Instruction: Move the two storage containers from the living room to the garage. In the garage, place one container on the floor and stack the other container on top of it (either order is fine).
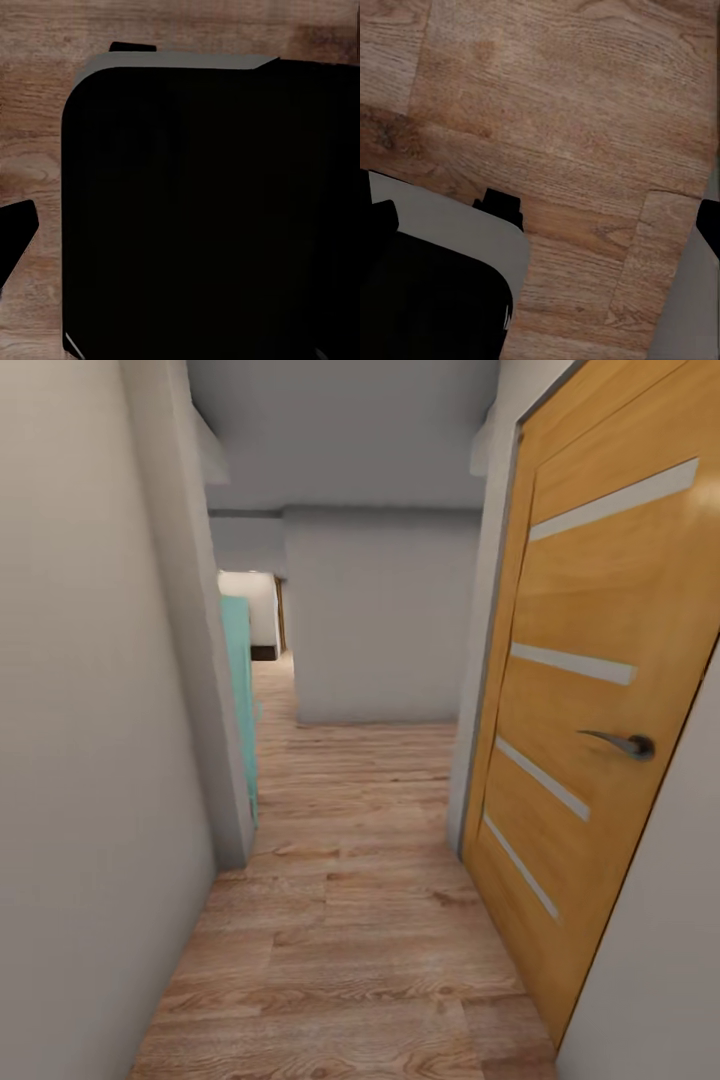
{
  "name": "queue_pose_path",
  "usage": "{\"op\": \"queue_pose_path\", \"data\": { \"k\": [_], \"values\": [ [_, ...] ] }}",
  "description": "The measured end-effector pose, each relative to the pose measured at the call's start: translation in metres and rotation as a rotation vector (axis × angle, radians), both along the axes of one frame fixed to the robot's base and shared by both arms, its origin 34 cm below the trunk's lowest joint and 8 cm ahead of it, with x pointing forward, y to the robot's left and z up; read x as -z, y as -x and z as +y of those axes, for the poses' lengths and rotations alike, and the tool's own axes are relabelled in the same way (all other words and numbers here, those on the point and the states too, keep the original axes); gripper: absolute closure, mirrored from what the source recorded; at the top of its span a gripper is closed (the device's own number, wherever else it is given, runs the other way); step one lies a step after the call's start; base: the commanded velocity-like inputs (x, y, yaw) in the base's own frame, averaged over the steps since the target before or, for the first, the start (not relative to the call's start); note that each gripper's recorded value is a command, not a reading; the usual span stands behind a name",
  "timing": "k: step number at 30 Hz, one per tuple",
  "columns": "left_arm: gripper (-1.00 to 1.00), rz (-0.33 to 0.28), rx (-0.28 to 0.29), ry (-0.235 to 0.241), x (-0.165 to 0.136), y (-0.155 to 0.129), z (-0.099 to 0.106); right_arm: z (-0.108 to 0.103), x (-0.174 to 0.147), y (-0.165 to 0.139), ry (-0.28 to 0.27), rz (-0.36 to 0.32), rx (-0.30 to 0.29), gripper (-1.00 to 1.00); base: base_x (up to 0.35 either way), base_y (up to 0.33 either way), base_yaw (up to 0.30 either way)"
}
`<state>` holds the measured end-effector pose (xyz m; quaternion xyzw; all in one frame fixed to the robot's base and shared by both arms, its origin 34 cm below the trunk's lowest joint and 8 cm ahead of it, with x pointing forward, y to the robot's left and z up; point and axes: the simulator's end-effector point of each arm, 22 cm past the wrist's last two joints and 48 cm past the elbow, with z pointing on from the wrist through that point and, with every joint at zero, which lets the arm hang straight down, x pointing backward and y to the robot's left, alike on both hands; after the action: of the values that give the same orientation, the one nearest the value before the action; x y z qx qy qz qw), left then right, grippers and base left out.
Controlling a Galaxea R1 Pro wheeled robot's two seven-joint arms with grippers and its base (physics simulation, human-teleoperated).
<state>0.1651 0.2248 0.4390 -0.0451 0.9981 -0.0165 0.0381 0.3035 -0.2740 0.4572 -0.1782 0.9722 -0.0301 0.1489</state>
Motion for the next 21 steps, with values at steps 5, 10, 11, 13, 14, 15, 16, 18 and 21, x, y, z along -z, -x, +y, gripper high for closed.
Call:
{"op": "queue_pose_path", "data": {
  "k": [5, 10, 11, 13, 14, 15, 16, 18, 21],
  "values": [
    [-1.0, 0.001, -0.001, 0.0, 0.0, 0.0002, -0.0001, 0.0, 0.0, 0.0, 0.0, 0.0, 0.0, -1.0, 0.321, 0.0, 0.002],
    [-1.0, 0.001, -0.001, 0.0, 0.0, 0.0002, -0.0001, 0.0003, -0.0001, -0.0004, -0.001, -0.001, 0.0, -1.0, 0.322, 0.0, 0.0],
    [-1.0, 0.001, -0.001, 0.0, 0.0, 0.0001, -0.0001, 0.0001, -0.0001, -0.0004, 0.0, -0.001, 0.0, -1.0, 0.322, 0.0, 0.0],
    [-1.0, 0.001, -0.001, 0.0, 0.0, 0.0002, -0.0001, 0.0, -0.0001, -0.0004, 0.0, -0.001, 0.0, -1.0, 0.322, 0.0, 0.0],
    [-1.0, 0.001, -0.001, 0.0, 0.0, 0.0002, -0.0001, 0.0, -0.0001, -0.0004, 0.0, -0.001, 0.0, -1.0, 0.322, 0.0, 0.0],
    [-1.0, 0.001, -0.001, 0.0, 0.0, 0.0002, -0.0001, 0.0, -0.0001, -0.0003, 0.001, -0.001, 0.0, -1.0, 0.322, 0.0, 0.0],
    [-1.0, 0.001, -0.001, 0.0, 0.0, 0.0002, -0.0001, 0.0, -0.0001, -0.0003, 0.0, -0.001, 0.0, -1.0, 0.322, 0.0, 0.0],
    [-1.0, 0.001, -0.001, 0.0, 0.0, 0.0002, -0.0001, 0.0, -0.0001, -0.0002, 0.0, -0.001, 0.0, -1.0, 0.322, 0.0, 0.0],
    [-1.0, 0.001, -0.001, 0.0, 0.0, 0.0002, 0.0, 0.0001, -0.0001, -0.0003, 0.0, -0.001, 0.0, -1.0, 0.322, 0.0, 0.0]
  ]
}}
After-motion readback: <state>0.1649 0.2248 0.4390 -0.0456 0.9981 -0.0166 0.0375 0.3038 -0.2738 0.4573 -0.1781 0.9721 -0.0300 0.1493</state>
